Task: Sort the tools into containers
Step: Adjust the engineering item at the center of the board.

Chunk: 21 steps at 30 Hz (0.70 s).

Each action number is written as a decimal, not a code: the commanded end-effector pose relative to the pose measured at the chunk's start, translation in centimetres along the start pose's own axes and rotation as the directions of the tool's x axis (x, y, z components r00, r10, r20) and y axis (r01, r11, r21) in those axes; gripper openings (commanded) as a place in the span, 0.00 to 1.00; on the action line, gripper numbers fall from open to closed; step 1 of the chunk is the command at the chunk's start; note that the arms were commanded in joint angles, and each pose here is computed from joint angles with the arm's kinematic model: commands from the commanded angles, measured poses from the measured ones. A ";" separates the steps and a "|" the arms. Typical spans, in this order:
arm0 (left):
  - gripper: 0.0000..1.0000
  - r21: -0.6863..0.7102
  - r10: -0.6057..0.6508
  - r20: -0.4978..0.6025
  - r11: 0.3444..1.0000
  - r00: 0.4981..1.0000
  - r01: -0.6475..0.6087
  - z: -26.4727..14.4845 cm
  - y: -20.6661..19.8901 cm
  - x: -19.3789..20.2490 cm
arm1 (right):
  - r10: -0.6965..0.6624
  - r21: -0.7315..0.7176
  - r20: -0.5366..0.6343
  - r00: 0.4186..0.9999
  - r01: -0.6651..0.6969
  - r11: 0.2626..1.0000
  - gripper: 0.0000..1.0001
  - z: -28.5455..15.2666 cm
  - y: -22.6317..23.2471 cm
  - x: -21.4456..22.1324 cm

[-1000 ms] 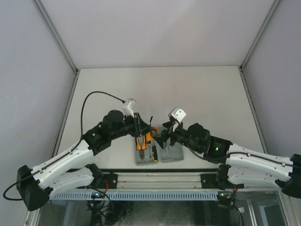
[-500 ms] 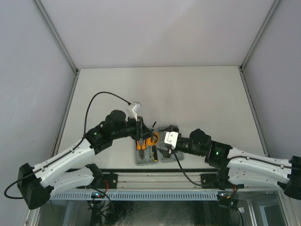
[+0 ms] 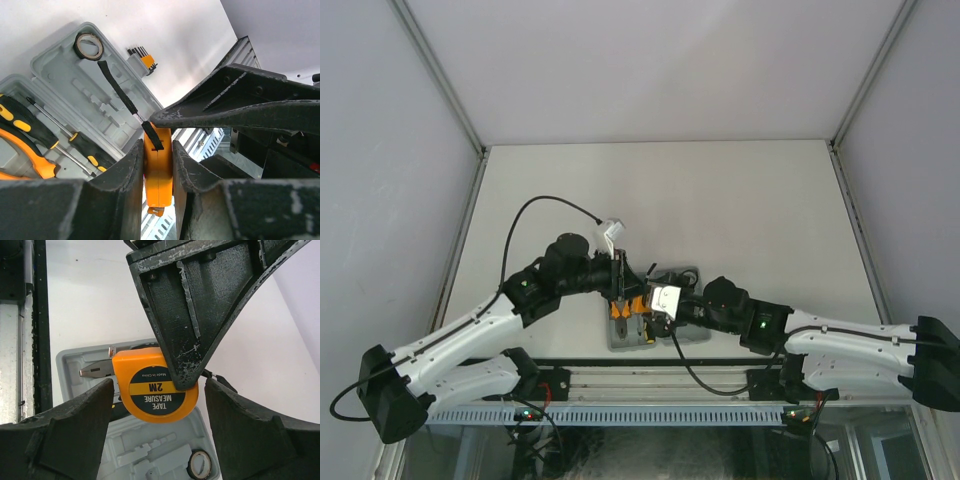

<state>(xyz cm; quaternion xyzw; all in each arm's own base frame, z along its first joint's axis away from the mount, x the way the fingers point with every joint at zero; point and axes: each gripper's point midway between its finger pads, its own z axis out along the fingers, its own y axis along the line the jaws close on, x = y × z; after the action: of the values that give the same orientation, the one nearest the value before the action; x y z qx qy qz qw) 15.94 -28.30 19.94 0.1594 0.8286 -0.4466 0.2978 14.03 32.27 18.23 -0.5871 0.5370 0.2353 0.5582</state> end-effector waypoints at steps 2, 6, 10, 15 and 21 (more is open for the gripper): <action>0.00 0.108 0.065 0.066 0.991 0.996 -0.072 -0.9 -3.6 -2.8 | -0.025 0.042 0.036 0.999 0.024 0.999 0.73 0.3 -1.1 -1.6; 0.00 0.114 0.072 0.058 0.990 0.996 -0.079 -0.9 -3.6 -2.6 | -0.018 0.032 0.026 0.999 0.017 0.999 0.73 0.6 -0.9 -1.3; 0.00 0.119 0.074 0.051 0.990 0.996 -0.079 -0.8 -3.7 -2.5 | -0.008 0.024 0.033 0.999 0.008 1.000 0.68 0.9 -0.8 -1.5; 0.03 0.097 0.078 0.051 0.992 0.996 -0.083 -0.8 -3.2 -2.4 | 0.044 0.032 0.055 0.998 -0.046 0.998 0.55 1.1 -0.8 -2.1; 0.30 0.059 0.075 0.077 0.995 0.994 -0.080 -1.2 -2.6 -2.6 | 0.144 0.035 0.034 0.989 -0.145 0.989 0.32 1.1 -0.5 -1.8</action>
<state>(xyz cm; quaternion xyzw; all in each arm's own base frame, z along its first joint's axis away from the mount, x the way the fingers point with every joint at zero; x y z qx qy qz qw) 15.34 -28.37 19.74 0.1760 0.8270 -0.4496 0.2881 14.23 32.61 16.46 -0.5794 0.5663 0.2371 0.5362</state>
